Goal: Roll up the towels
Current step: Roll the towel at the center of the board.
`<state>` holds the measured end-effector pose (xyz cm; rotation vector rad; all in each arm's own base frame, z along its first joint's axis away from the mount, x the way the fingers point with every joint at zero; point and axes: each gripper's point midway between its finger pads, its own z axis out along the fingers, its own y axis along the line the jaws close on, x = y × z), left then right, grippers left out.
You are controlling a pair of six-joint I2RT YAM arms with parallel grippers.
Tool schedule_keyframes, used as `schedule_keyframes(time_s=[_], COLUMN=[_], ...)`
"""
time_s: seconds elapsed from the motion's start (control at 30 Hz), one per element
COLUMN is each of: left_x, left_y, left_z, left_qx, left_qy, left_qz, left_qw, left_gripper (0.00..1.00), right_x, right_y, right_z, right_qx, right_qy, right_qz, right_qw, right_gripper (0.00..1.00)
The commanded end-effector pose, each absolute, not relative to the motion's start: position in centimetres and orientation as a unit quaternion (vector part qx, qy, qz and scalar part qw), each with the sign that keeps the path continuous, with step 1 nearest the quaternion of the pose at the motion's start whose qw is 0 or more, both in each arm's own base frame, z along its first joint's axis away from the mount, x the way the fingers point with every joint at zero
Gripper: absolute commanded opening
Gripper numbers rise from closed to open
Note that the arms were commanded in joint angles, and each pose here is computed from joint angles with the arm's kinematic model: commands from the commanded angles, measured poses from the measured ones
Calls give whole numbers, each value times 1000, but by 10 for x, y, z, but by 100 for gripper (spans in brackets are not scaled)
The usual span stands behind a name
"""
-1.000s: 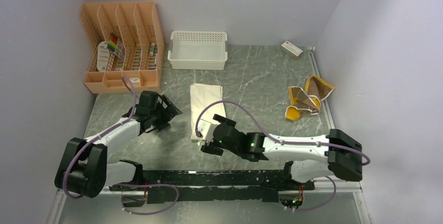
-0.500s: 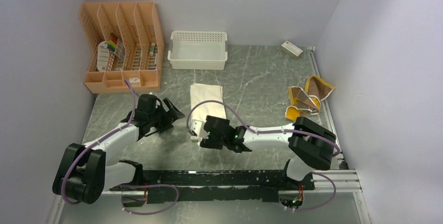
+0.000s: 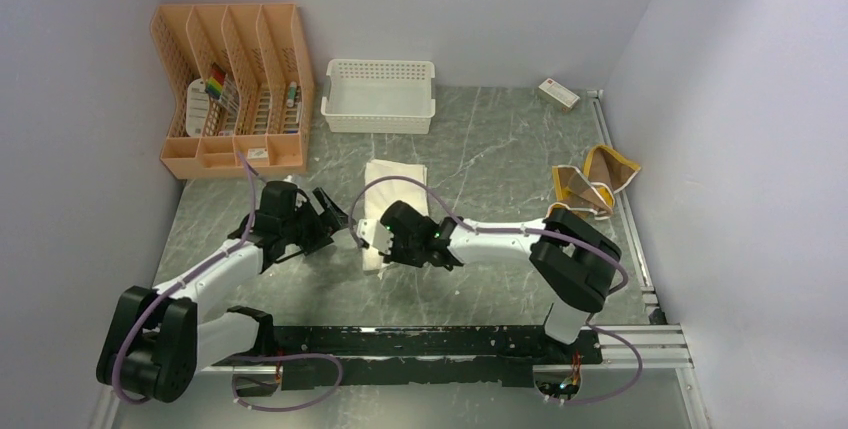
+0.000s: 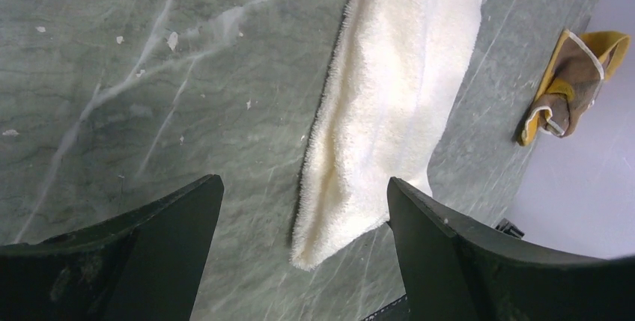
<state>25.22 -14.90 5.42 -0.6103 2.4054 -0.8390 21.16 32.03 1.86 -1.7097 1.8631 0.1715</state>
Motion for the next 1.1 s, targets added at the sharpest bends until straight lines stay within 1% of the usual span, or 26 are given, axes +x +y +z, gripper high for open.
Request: schedule_keyframes(time_s=[0.0, 0.2, 0.4, 0.53, 0.67, 0.8, 0.83, 0.97, 1.07], left_x=[250, 248, 247, 245, 248, 245, 242, 226, 211], left_y=[-150, -162, -169, -171, -173, -180, -181, -177, -173], left_z=[65, 82, 98, 108, 111, 108, 104, 87, 82], left_qx=[-202, -139, -98, -82, -74, -75, -79, -121, -163], left_qy=[886, 878, 868, 860, 856, 859, 864, 889, 891], left_qz=[-320, -359, -383, -394, -398, -413, -413, -391, -385], left_qw=[266, 285, 302, 314, 321, 292, 277, 208, 178], left_gripper=[92, 91, 91, 92, 92, 91, 95, 97, 100], right_x=[180, 196, 196, 204, 206, 208, 210, 218, 221], right_y=[323, 330, 341, 341, 341, 340, 339, 340, 341], right_z=[21, 63, 74, 67, 60, 54, 54, 52, 52], right_qx=[-646, -574, -530, -491, -484, -482, -480, -477, -478], right_qy=[713, 741, 741, 753, 757, 763, 766, 771, 773], right_qz=[168, 297, 394, 431, 433, 425, 421, 413, 409], right_qw=[212, 183, 117, 82, 73, 74, 76, 82, 84], right_gripper=[0, 0, 1, 3, 4, 7, 7, 7, 7])
